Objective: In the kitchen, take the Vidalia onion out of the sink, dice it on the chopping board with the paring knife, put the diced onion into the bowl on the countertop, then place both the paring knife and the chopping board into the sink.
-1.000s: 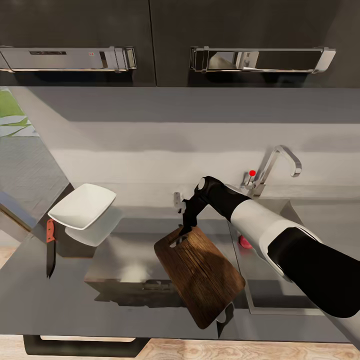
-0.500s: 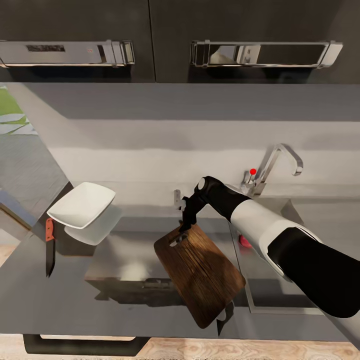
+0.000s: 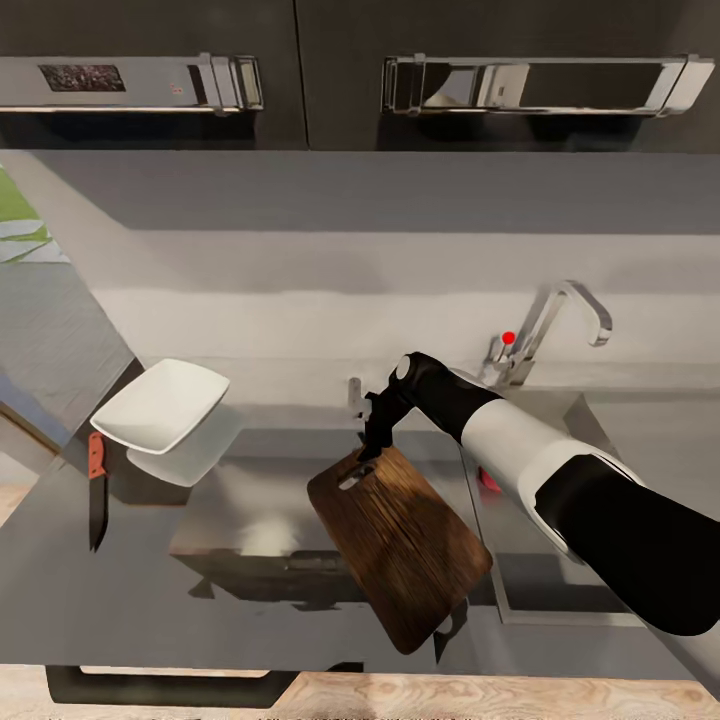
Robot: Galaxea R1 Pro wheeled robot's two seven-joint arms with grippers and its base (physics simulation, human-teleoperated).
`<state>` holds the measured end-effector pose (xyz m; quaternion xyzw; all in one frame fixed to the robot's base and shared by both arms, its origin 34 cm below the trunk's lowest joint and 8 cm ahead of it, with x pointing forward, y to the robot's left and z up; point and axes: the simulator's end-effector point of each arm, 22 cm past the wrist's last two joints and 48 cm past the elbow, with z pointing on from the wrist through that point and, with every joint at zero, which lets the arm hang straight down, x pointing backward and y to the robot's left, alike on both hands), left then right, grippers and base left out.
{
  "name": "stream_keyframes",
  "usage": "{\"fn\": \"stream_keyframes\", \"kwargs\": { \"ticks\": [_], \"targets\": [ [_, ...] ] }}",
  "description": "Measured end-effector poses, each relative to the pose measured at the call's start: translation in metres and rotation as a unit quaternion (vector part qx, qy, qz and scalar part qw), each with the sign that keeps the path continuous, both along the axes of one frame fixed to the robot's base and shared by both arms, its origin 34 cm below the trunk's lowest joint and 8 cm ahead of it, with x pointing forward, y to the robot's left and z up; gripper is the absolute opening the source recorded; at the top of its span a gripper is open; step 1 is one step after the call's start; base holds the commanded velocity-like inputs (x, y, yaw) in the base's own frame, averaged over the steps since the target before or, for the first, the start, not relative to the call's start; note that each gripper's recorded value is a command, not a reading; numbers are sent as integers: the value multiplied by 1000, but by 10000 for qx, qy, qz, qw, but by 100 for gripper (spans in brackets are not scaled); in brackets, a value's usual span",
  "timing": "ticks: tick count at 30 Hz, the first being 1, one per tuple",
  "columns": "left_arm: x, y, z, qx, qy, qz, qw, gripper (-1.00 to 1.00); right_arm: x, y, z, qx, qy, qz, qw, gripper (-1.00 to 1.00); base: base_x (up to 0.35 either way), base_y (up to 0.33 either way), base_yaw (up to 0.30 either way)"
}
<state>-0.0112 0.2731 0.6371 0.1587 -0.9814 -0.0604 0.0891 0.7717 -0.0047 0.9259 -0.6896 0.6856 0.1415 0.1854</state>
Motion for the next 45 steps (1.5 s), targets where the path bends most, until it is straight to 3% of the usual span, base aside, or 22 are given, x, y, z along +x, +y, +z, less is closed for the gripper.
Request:
{"fn": "stream_keyframes", "kwargs": {
  "ticks": [10, 14, 23, 45],
  "targets": [
    [-3, 0, 1, -2, 37, 0, 10000, 100, 4, 2, -1, 42, -37, -69, 10000, 100, 0, 0, 0],
    [-3, 0, 1, -4, 42, 1, 10000, 100, -1, 13, -1, 42, -50, 61, 10000, 100, 0, 0, 0],
    [-3, 0, 1, -9, 42, 2, 10000, 100, -2, 15, 0, -114, -180, 281, 9994, 100, 0, 0, 0],
    [-3, 0, 1, -11, 40, -2, 10000, 100, -2, 14, 0, -140, -155, 286, 9994, 100, 0, 0, 0]
  ]
}}
